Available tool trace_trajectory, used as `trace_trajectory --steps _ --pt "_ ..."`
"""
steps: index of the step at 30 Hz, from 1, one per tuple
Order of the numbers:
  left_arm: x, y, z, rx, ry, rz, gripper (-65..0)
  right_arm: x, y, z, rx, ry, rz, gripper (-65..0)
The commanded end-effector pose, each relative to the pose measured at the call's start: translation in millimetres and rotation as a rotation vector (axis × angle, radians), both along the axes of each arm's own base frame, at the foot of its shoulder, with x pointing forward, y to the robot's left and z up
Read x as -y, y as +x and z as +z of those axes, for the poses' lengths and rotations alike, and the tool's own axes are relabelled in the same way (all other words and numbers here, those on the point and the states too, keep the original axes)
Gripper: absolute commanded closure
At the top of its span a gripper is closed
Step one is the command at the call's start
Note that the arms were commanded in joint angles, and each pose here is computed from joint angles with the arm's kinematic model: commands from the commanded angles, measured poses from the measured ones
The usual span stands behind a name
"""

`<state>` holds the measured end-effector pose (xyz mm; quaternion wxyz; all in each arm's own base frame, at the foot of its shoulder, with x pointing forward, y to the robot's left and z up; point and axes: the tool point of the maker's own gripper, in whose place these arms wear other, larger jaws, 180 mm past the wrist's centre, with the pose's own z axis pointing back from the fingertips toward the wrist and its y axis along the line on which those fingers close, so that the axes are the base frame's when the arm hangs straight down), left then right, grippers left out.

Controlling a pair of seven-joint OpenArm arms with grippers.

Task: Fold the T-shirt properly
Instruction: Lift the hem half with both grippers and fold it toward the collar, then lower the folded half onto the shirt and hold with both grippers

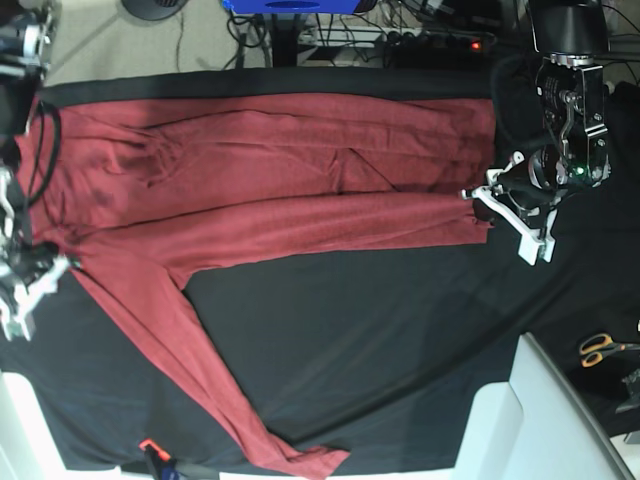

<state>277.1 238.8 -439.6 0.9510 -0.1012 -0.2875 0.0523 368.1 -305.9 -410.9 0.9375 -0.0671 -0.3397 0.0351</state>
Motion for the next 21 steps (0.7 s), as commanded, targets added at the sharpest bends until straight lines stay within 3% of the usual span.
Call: trace_trajectory --steps 1,8,14,21 --pt "-5.4 9.9 10.3 0.039 0.009 0.004 0.0 7.4 17.3 14.7 0.047 -0.005 -0.01 -22.1" --pt "-5.4 10.6 10.8 0.04 0.009 0.004 0.0 -21.0 34.8 -30.2 -0.105 0.024 0.075 -22.8" --pt "-6.4 10.4 10.7 0.04 0.009 0.007 0.0 -23.3 32.8 -47.0 -0.117 0.042 0.078 -44.1" --pt "-6.9 10.5 10.9 0.041 0.01 0.008 0.0 -21.0 25.2 -62.5 -0.103 0.067 0.062 -44.4"
